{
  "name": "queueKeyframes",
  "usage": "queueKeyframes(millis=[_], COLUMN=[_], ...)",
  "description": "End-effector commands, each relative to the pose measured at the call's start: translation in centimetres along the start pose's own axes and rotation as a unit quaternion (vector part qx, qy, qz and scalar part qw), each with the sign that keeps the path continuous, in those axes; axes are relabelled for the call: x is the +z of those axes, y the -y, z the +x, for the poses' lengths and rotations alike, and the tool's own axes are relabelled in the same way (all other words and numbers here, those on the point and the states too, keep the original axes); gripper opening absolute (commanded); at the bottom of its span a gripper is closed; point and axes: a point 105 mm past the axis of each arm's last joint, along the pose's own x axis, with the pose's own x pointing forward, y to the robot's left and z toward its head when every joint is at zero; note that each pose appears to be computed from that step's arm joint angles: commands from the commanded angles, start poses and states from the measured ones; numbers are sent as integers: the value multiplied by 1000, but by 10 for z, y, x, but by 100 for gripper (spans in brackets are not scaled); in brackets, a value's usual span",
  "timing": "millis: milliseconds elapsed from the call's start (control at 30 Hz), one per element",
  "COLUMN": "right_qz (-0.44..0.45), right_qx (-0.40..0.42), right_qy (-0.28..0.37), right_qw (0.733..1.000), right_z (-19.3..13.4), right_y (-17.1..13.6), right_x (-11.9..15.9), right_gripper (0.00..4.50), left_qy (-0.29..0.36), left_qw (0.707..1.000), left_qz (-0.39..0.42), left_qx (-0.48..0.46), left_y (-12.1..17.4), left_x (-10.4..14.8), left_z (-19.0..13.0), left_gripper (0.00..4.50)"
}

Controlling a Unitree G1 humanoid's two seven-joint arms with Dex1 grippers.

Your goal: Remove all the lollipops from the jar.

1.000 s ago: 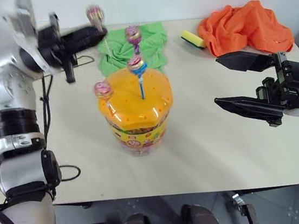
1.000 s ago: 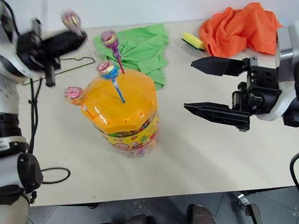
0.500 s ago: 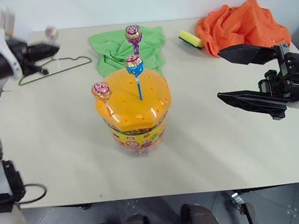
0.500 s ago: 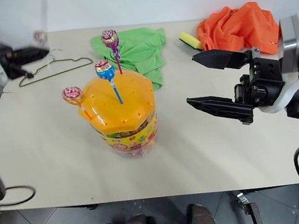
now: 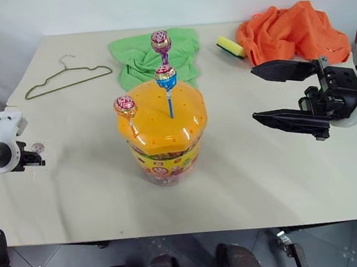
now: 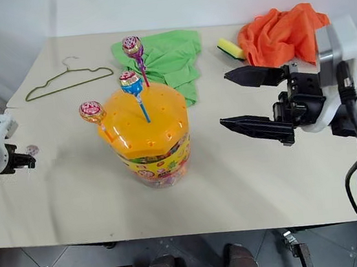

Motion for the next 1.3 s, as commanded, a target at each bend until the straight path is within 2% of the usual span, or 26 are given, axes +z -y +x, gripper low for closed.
queueKeyframes(millis=[33, 100, 133, 167, 367, 533, 567, 633, 700, 767, 800, 833, 967, 1100, 1133, 1167, 1300], right_qz=[-22, -23, -23, -24, -31, -41, -44, -46, -48, -48, -48, -47, -46, -44, -41, -35, -19], right_qx=[6, 7, 7, 7, 2, -2, -3, -3, -3, -4, -6, -7, -5, -5, -5, -3, 3], right_qy=[12, 13, 13, 13, 7, 0, -1, -1, -1, -2, -1, -2, -3, -4, -7, -14, -32], right_qw=[1000, 1000, 1000, 1000, 999, 999, 999, 999, 999, 999, 999, 999, 999, 999, 999, 999, 999], right_z=[1, 1, 1, 1, -3, -7, -8, -8, -8, -9, -9, -9, -9, -9, -10, -12, -15], right_y=[-1, -1, -1, -1, 2, 7, 8, 9, 10, 10, 10, 10, 7, 3, 1, -2, -8], right_x=[9, 9, 9, 9, 12, 15, 16, 17, 18, 17, 16, 15, 15, 15, 14, 12, 6], right_gripper=[450, 450, 450, 450, 450, 450, 450, 450, 450, 450, 450, 450, 450, 450, 450, 450, 450], left_qy=[-9, -10, -7, -6, 18, 86, 106, 153, 223, 356, 401, 418, 427, 488, 491, 484, 458], left_qw=[999, 1000, 1000, 1000, 1000, 993, 990, 977, 945, 872, 844, 829, 803, 670, 645, 626, 588], left_qz=[1, -3, -5, -6, 18, 55, 69, 101, 146, 201, 207, 207, 221, 291, 309, 322, 357], left_qx=[33, 25, 17, 9, -10, -52, -66, -108, -190, -269, -291, -309, -353, -478, -497, -520, -563], left_y=[-12, -9, -6, -4, 6, 22, 25, 36, 58, 82, 86, 88, 95, 119, 122, 125, 134], left_x=[-1, 0, 1, 2, 14, 39, 44, 55, 65, 79, 81, 79, 70, 58, 53, 48, 37], left_z=[-4, -2, -1, -2, -17, -52, -61, -76, -97, -127, -136, -138, -135, -159, -160, -160, -158], left_gripper=[2, 2, 50, 70, 260, 420, 448, 448, 448, 448, 448, 448, 448, 448, 448, 448, 448])
